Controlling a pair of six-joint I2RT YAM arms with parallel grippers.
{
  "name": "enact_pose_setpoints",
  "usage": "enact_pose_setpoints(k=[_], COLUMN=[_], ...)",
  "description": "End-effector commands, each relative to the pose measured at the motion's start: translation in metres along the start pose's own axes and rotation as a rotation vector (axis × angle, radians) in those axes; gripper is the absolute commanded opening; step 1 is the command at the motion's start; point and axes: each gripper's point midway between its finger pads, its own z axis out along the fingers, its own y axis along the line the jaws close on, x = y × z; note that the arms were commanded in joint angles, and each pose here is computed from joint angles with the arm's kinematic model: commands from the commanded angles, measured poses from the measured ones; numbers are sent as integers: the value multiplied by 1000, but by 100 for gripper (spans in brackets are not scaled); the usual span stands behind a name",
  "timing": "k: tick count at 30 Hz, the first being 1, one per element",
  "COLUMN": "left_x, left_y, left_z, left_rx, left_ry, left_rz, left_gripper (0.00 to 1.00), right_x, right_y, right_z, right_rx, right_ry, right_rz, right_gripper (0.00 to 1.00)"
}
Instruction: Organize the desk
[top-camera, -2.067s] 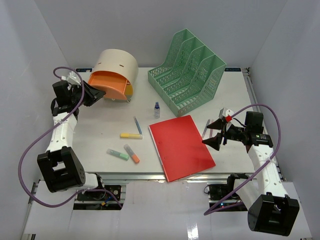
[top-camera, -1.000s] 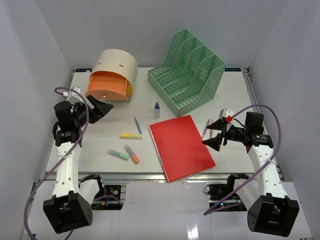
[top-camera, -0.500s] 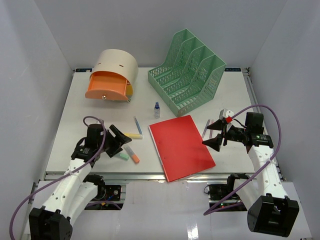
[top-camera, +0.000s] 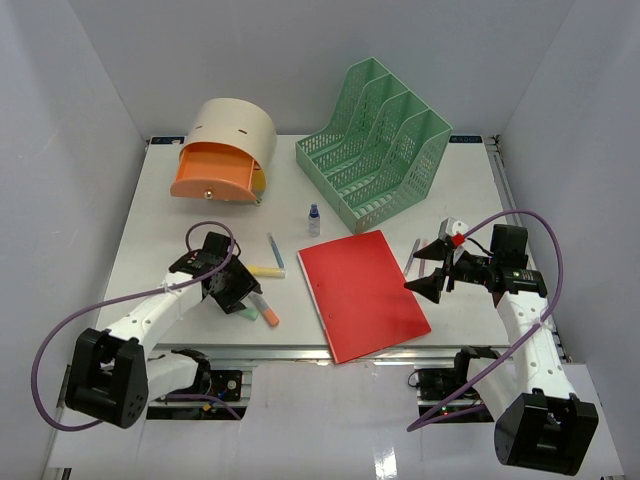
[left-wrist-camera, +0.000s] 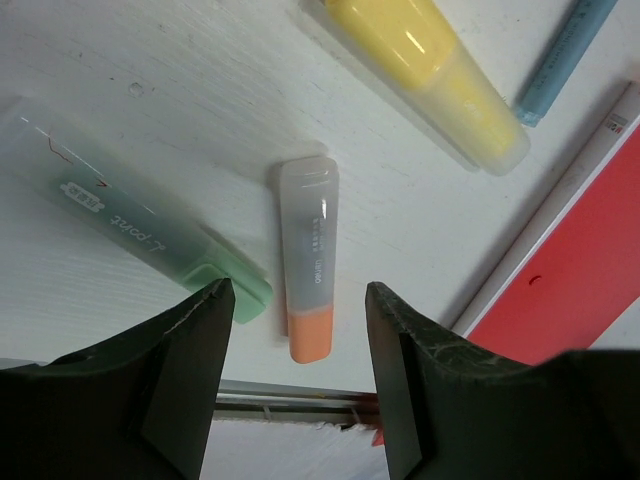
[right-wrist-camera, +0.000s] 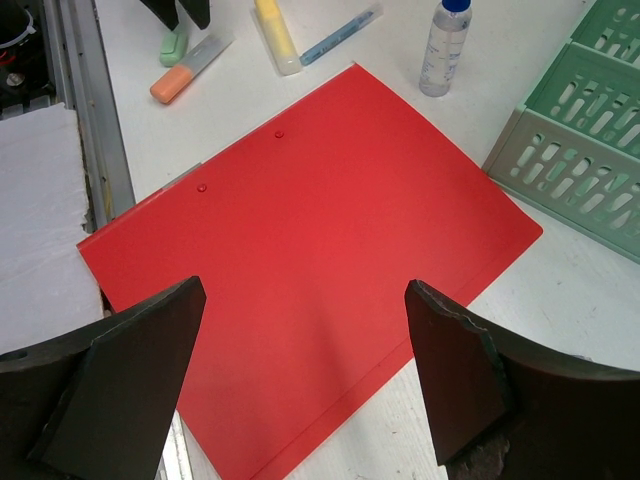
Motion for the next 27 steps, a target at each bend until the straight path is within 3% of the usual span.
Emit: enact_pose_setpoints(k=[1, 17, 27], left_x=[-11, -8, 3], left_y=[-17, -28, -36], left_z=[-7, 26, 43], left_rx=[-2, -132, -137], left_ry=[-45, -21, 33], left_rz=[26, 121, 130], left_gripper=[66, 63, 45], right_x=[-5, -7, -8], right_y=[3, 4, 4], right_z=[-1, -2, -3], right_rx=[-7, -1, 1], right_ry=[-15, -15, -16], right_rz=[-4, -15, -21], right_gripper=[87, 88, 88])
